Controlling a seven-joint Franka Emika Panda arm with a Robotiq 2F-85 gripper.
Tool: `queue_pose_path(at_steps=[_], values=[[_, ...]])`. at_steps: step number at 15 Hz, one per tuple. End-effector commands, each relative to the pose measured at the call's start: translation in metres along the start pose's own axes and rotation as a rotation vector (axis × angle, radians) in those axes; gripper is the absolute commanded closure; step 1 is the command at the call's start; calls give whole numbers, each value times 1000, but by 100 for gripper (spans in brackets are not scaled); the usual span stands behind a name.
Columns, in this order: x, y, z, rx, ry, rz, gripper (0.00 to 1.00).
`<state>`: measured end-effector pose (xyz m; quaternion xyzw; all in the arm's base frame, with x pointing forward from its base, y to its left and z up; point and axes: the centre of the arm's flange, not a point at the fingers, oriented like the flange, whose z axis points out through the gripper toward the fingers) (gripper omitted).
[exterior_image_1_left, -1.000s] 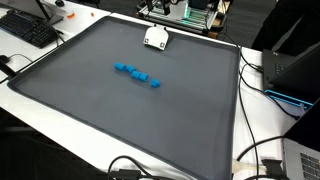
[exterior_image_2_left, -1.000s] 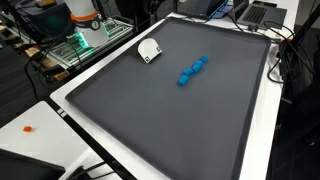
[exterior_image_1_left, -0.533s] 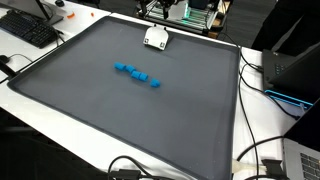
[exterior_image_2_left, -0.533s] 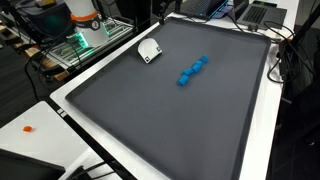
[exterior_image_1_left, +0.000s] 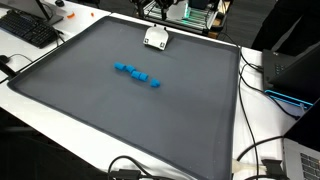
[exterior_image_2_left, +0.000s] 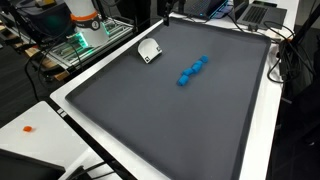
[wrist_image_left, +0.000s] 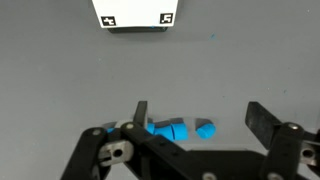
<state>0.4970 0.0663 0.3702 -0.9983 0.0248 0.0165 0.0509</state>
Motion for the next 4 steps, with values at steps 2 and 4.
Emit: queue_pose_path(at_steps=[2,4], values=[[1,0,-1,1,10,-2,0],[1,0,-1,1,12,-4,0]])
